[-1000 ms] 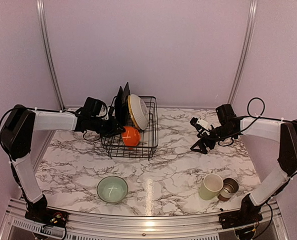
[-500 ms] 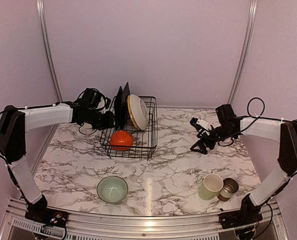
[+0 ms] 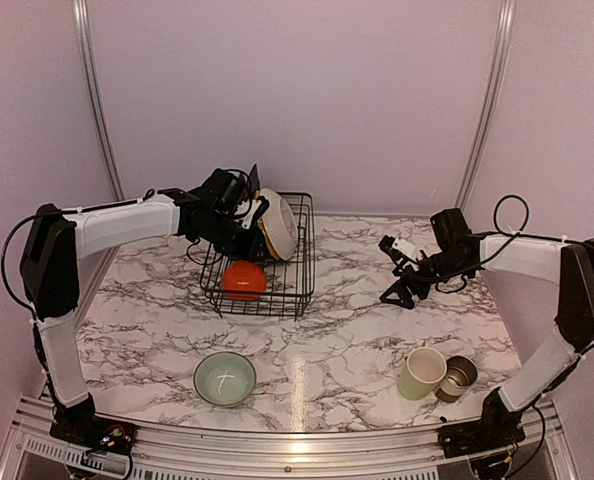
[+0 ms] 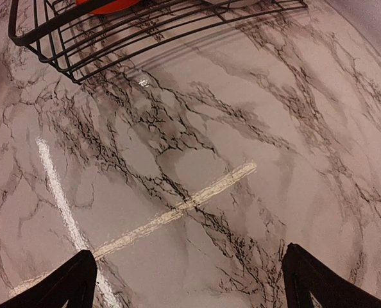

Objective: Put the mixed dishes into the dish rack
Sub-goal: Move the bowl to the dish rack, then grab the bowl from the corner of the board.

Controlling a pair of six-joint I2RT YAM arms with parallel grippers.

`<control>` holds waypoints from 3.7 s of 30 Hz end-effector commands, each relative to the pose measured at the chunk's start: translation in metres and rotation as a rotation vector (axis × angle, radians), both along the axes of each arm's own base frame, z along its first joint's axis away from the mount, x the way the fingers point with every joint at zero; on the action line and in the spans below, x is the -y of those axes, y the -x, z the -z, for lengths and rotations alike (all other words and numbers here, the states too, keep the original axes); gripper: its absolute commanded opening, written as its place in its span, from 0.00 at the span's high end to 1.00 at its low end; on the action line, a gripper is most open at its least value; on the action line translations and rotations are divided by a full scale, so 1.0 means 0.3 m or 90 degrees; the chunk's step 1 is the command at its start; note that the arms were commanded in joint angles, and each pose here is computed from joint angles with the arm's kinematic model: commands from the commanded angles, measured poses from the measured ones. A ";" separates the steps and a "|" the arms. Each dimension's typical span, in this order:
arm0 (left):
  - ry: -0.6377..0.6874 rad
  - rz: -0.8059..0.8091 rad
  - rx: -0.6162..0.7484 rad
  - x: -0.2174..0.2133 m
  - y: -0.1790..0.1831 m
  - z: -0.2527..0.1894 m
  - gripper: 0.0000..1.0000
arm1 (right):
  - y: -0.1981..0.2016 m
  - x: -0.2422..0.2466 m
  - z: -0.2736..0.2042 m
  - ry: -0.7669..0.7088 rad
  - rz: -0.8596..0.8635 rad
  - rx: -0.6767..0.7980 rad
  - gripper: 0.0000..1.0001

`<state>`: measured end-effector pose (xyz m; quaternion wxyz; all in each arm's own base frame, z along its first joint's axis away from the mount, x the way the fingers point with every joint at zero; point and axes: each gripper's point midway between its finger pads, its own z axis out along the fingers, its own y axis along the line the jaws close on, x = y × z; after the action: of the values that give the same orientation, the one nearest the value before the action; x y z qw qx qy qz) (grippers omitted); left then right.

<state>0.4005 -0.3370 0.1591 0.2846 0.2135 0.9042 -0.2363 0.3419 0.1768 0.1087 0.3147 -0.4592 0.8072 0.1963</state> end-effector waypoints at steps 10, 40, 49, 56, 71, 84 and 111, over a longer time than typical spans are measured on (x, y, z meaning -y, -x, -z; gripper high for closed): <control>-0.274 0.034 -0.060 -0.083 0.073 0.220 0.82 | -0.014 -0.028 -0.019 0.011 -0.017 0.012 0.02; -0.298 -0.007 0.054 -0.040 -0.032 0.085 0.78 | -0.009 -0.027 -0.019 0.018 -0.020 0.017 0.02; -0.214 0.059 0.122 0.030 0.174 -0.173 0.63 | -0.006 -0.031 -0.012 0.020 -0.023 0.015 0.02; -0.229 0.106 0.080 0.042 0.438 -0.144 0.58 | -0.010 -0.038 -0.006 0.039 -0.026 0.025 0.02; -0.286 0.167 -0.127 -0.014 0.934 0.155 0.56 | -0.011 -0.033 -0.029 0.047 -0.018 0.047 0.02; -0.397 0.160 -0.167 -0.068 1.003 0.291 0.57 | 0.000 -0.035 -0.058 0.037 -0.022 0.059 0.01; -0.453 0.207 -0.190 -0.047 1.049 0.344 0.76 | 0.014 -0.036 -0.081 0.030 -0.027 0.069 0.02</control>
<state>0.0876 -0.3215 0.0553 0.0215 0.3913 0.9200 0.0103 0.3398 0.1831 0.1210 0.3313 -0.4871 0.7930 0.1554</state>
